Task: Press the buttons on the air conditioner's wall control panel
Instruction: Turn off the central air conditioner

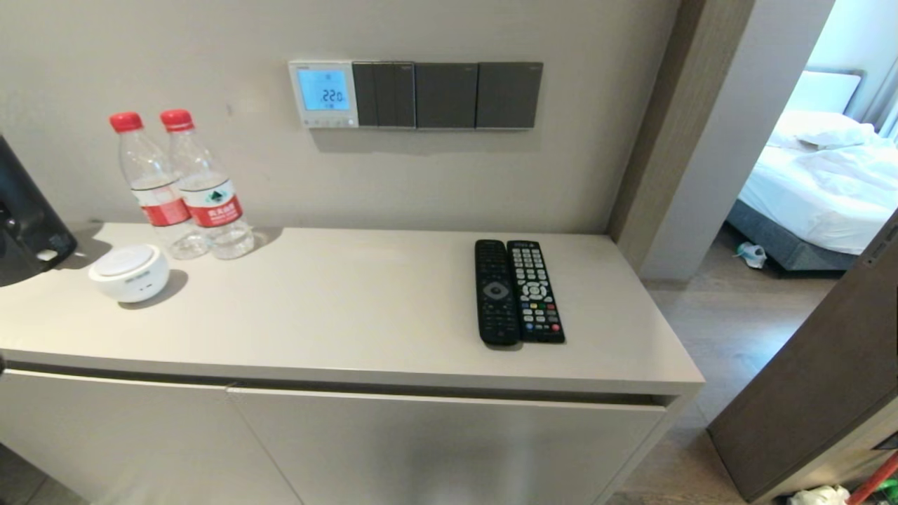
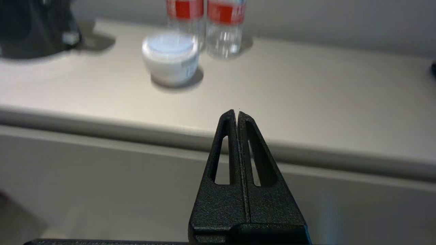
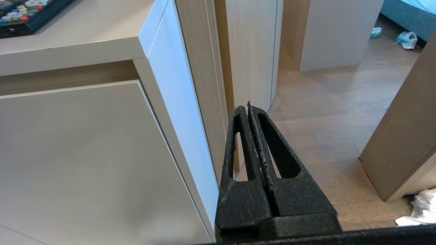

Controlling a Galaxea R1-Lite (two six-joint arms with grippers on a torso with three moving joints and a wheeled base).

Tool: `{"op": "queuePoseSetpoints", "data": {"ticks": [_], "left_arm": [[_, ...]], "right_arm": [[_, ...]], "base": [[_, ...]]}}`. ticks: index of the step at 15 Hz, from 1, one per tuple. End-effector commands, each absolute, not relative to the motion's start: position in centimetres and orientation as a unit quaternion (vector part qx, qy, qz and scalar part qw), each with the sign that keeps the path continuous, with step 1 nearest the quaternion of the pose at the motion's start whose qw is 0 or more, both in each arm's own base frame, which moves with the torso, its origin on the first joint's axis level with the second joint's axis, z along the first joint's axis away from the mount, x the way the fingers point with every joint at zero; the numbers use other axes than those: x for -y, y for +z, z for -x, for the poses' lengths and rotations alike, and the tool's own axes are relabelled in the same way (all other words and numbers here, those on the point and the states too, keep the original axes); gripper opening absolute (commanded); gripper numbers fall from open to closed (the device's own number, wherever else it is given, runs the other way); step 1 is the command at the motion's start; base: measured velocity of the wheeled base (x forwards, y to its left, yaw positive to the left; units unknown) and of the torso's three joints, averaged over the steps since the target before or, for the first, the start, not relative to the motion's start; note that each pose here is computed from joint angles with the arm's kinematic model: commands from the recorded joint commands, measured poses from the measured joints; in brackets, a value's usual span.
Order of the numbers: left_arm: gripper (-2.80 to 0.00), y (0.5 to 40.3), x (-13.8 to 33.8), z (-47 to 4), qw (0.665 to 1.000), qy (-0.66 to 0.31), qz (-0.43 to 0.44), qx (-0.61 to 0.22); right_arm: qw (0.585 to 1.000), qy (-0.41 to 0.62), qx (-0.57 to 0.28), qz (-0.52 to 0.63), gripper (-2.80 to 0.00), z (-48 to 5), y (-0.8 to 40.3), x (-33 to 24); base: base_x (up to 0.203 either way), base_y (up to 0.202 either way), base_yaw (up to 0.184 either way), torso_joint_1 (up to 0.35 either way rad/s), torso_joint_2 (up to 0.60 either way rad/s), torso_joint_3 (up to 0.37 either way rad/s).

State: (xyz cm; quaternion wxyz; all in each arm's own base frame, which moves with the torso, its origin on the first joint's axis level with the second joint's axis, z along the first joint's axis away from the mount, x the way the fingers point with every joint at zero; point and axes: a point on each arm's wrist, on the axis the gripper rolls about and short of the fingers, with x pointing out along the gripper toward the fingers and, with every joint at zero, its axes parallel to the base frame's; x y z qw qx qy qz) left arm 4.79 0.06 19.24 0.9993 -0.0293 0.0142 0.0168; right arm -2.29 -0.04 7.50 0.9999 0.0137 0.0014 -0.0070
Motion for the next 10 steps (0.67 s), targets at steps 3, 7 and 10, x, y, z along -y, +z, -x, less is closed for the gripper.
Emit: {"op": "queuePoseSetpoints", "data": {"ticks": [3, 7, 10], "left_arm": [[-2.8, 14.1, -0.2, -2.0, 0.996, 0.054, 0.044, -0.059], [-2.8, 12.1, -0.4, -1.0, 0.992, 0.102, 0.043, -0.059], [-2.8, 10.2, -0.3, -0.4, 0.993, 0.093, 0.022, -0.064]], "right_arm": [[1.0, -0.007, -0.001, -0.014, -2.8, 2.3, 7.5, 0.0], [1.0, -0.007, -0.001, -0.014, -2.8, 2.3, 7.5, 0.0], [1.0, -0.007, -0.001, -0.014, -2.8, 2.3, 7.5, 0.0]], "base": [[0.0, 0.0, 0.0, 0.0, 0.0, 0.0], [0.0, 0.0, 0.0, 0.0, 0.0, 0.0], [0.0, 0.0, 0.0, 0.0, 0.0, 0.0]]}}
